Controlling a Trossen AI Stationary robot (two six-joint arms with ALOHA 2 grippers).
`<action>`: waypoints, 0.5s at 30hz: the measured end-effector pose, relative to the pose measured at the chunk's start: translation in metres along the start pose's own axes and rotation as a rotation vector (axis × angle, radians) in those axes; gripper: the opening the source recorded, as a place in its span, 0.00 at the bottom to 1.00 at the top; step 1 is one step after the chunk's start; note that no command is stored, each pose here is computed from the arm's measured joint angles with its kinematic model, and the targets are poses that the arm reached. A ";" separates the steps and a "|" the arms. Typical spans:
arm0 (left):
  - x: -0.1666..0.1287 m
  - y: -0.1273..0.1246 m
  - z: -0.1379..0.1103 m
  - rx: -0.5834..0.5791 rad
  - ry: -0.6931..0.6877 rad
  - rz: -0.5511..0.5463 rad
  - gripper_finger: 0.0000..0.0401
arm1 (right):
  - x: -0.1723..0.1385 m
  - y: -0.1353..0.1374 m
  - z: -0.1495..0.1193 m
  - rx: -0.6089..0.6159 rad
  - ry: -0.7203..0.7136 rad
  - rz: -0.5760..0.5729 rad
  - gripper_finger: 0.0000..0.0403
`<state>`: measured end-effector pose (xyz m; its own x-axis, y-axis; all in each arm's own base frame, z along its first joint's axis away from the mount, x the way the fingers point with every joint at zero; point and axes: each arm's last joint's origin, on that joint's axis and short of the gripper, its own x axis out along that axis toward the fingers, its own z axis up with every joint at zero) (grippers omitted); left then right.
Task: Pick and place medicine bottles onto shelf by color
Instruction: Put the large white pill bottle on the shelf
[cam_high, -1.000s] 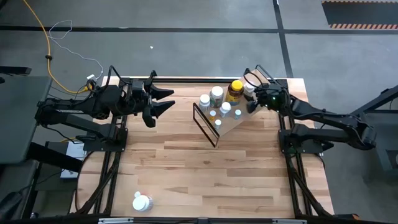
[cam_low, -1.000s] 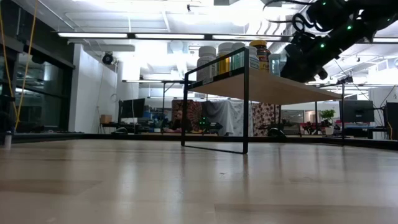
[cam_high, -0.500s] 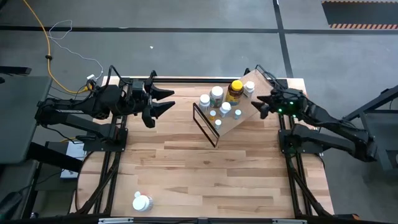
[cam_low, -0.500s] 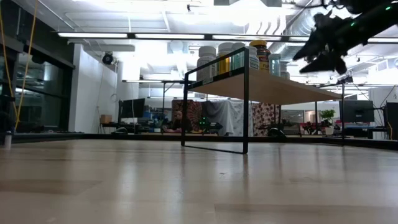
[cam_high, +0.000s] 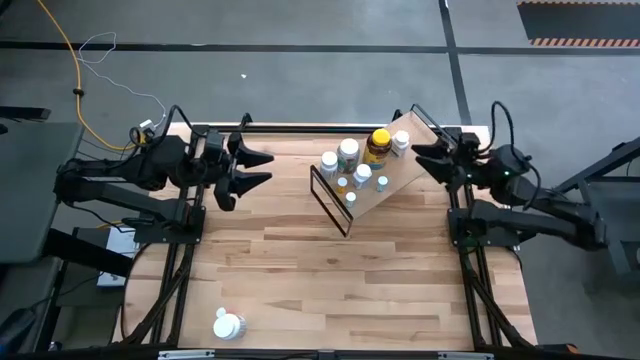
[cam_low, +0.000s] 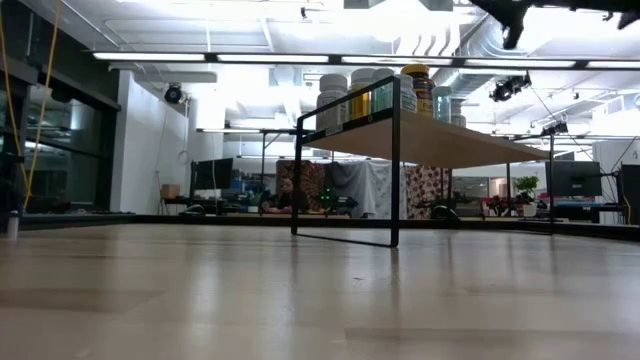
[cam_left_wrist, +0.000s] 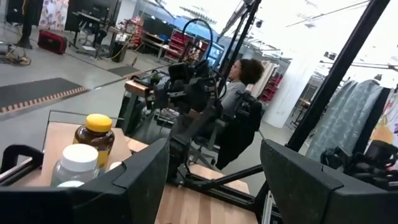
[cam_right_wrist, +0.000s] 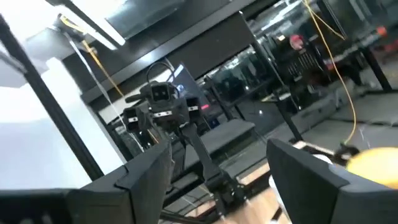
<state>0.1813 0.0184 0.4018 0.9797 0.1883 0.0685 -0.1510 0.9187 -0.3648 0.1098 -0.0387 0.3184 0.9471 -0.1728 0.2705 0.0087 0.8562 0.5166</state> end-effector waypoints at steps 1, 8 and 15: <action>-0.001 0.000 0.000 0.000 0.003 0.001 0.60 | 0.005 0.001 -0.001 -0.017 -0.002 0.011 0.63; -0.001 0.000 0.000 0.000 0.007 0.003 0.60 | 0.036 0.009 -0.022 -0.117 0.060 0.083 0.63; -0.001 0.001 0.000 0.002 0.005 0.011 0.60 | 0.056 0.026 -0.021 -0.241 0.117 0.084 0.63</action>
<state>0.1807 0.0187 0.4011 0.9786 0.1970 0.0600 -0.1624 0.9173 -0.3635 0.1697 -0.0155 0.3301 0.9782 -0.0505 0.2013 -0.0089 0.9588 0.2840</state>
